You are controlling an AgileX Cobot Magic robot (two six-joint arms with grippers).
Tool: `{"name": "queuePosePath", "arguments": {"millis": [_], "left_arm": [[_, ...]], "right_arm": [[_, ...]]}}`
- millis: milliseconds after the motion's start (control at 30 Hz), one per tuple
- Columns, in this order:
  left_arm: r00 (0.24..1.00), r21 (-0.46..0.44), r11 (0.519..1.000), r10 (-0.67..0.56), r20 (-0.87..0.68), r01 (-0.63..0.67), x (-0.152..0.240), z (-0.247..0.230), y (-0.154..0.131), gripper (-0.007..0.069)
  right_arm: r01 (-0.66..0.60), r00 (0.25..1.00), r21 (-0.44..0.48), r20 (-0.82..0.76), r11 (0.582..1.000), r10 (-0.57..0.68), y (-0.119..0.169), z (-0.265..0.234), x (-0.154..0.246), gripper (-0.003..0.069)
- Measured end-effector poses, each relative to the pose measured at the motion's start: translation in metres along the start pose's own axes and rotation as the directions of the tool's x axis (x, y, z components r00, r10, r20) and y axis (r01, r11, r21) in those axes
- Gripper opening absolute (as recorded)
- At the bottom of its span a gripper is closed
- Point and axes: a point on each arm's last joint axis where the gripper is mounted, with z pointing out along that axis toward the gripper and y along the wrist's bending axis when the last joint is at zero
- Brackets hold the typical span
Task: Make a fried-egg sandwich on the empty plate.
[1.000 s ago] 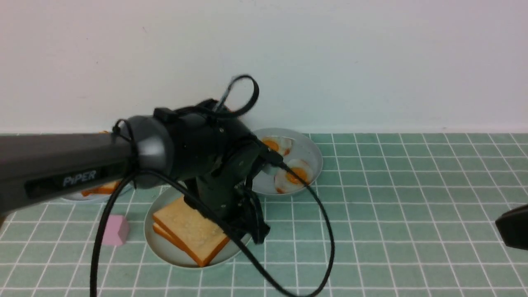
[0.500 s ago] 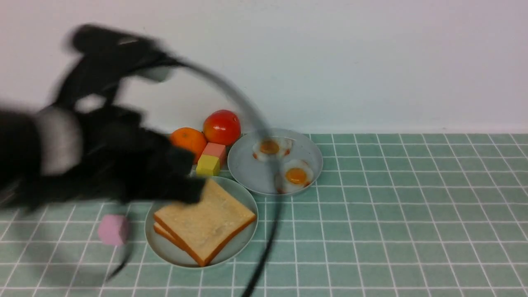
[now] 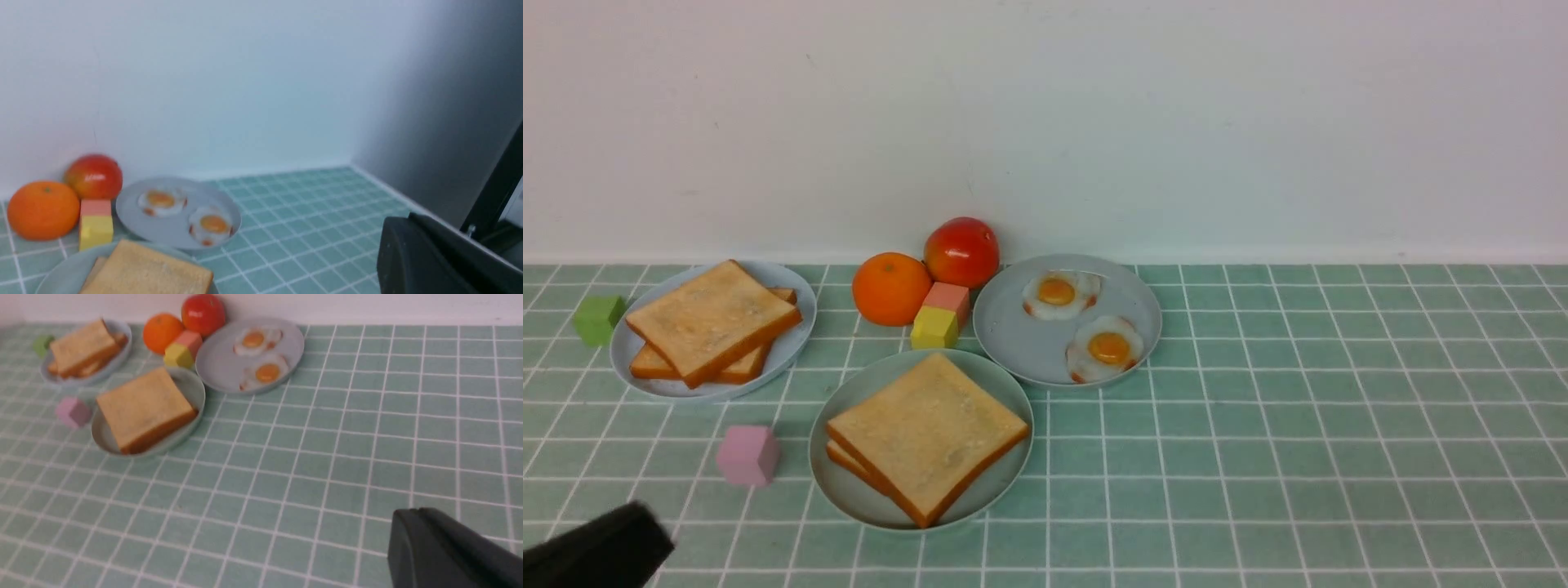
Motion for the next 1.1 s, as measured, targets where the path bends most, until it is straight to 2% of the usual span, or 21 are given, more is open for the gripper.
{"name": "queuePosePath", "arguments": {"millis": [133,300,433,700,800,900,1067,1100], "left_arm": [[1.000,0.008,1.000,0.000,0.029,0.000,0.012,-0.010,0.003,-0.0013],[0.998,-0.018,1.000,-0.001,-0.066,-0.001,0.037,-0.011,0.010,-0.0013],[0.993,-0.033,0.999,-0.002,-0.122,-0.002,0.049,-0.011,0.014,-0.0013],[0.982,-0.052,0.999,-0.005,-0.191,-0.005,0.058,-0.012,0.016,-0.0013],[0.980,-0.055,0.998,-0.006,-0.200,-0.005,0.059,-0.012,0.016,-0.0013],[0.979,-0.056,0.998,-0.006,-0.206,-0.006,0.060,-0.012,0.017,-0.0013],[0.978,-0.057,0.998,-0.007,-0.208,-0.005,0.060,-0.012,0.017,-0.0011],[0.978,-0.057,0.998,-0.007,-0.207,-0.005,0.060,-0.012,0.017,-0.0011]], "right_arm": [[-0.024,0.998,-0.024,0.064,0.999,0.025,-0.001,0.024,0.011,0.0000],[0.022,0.957,-0.098,0.289,0.995,0.007,-0.001,0.051,0.019,0.0014],[0.043,0.930,-0.135,0.367,0.990,0.009,-0.002,0.064,0.031,0.0020],[0.044,0.950,-0.127,0.313,0.991,-0.002,-0.009,0.082,0.061,0.0025],[0.036,0.953,-0.078,0.302,0.996,-0.011,-0.015,0.085,0.071,0.0020],[-0.015,0.949,0.054,0.314,0.998,-0.003,-0.030,0.086,0.090,-0.0012],[-0.104,0.942,0.240,0.335,0.965,0.018,-0.048,0.085,0.116,-0.0014],[-0.109,0.942,0.250,0.334,0.962,0.021,-0.049,0.085,0.116,-0.0014]]}}
